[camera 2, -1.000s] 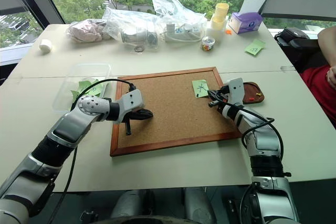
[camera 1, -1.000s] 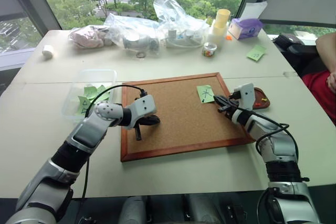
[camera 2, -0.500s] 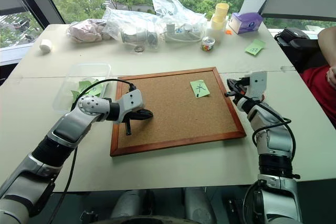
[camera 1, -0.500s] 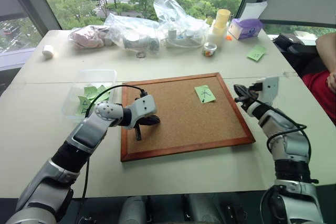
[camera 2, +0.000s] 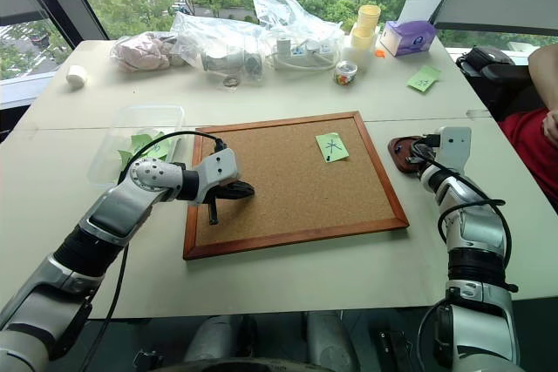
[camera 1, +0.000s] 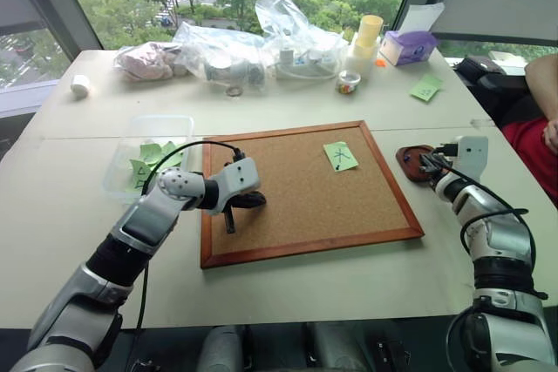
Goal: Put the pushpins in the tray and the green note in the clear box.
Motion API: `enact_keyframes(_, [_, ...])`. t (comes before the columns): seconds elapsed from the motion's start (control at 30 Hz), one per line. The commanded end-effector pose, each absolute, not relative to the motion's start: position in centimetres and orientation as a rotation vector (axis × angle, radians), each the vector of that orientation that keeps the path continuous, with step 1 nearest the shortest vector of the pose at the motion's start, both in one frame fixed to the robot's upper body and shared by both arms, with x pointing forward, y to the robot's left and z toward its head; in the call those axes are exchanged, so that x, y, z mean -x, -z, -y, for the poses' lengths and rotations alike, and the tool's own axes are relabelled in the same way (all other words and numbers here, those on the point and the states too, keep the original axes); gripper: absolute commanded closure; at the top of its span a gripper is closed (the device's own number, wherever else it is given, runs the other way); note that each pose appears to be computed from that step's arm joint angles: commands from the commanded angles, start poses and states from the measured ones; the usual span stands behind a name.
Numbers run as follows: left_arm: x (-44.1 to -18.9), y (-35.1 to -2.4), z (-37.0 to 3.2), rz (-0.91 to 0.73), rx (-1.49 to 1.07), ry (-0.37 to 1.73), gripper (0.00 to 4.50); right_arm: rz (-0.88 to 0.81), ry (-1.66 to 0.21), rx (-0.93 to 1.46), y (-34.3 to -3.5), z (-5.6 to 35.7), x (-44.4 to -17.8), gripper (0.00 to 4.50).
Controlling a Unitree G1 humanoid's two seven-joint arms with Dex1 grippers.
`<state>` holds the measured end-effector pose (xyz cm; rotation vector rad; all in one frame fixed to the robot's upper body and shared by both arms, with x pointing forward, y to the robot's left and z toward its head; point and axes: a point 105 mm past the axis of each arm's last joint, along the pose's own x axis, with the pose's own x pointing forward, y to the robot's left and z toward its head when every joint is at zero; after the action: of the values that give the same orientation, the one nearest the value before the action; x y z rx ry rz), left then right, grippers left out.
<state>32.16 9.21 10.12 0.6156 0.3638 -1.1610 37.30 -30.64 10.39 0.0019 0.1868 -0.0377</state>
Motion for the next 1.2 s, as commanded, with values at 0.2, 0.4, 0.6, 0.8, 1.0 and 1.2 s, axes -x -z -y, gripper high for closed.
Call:
enact_keyframes(0.2, [-31.7,-8.0,-10.0,-0.459,-0.622,1.152,4.5,-0.111,0.067,-0.026,-12.3,31.3,-37.5,0.04])
enact_keyframes(0.4, [-31.8,-8.0,-10.1,-0.46,-0.621,1.151,4.5,-0.087,0.052,-0.049,-12.7,31.0,-37.6,0.04])
enact_keyframes(0.6, [-31.8,-8.0,-10.0,-0.459,-0.621,1.151,4.5,-0.057,0.038,-0.124,-13.3,30.7,-37.8,0.04])
enact_keyframes(0.8, [-31.7,-7.9,-10.0,-0.46,-0.623,1.152,4.5,0.018,0.056,-0.262,-15.1,31.1,-38.1,0.04])
enact_keyframes(1.0, [-31.7,-7.9,-10.0,-0.46,-0.624,1.153,4.5,0.046,0.053,-0.334,-16.0,31.4,-38.2,0.04])
enact_keyframes(1.2, [-31.6,-7.8,-9.9,-0.459,-0.623,1.155,4.5,-0.023,0.069,-0.171,-14.8,31.6,-37.9,0.04])
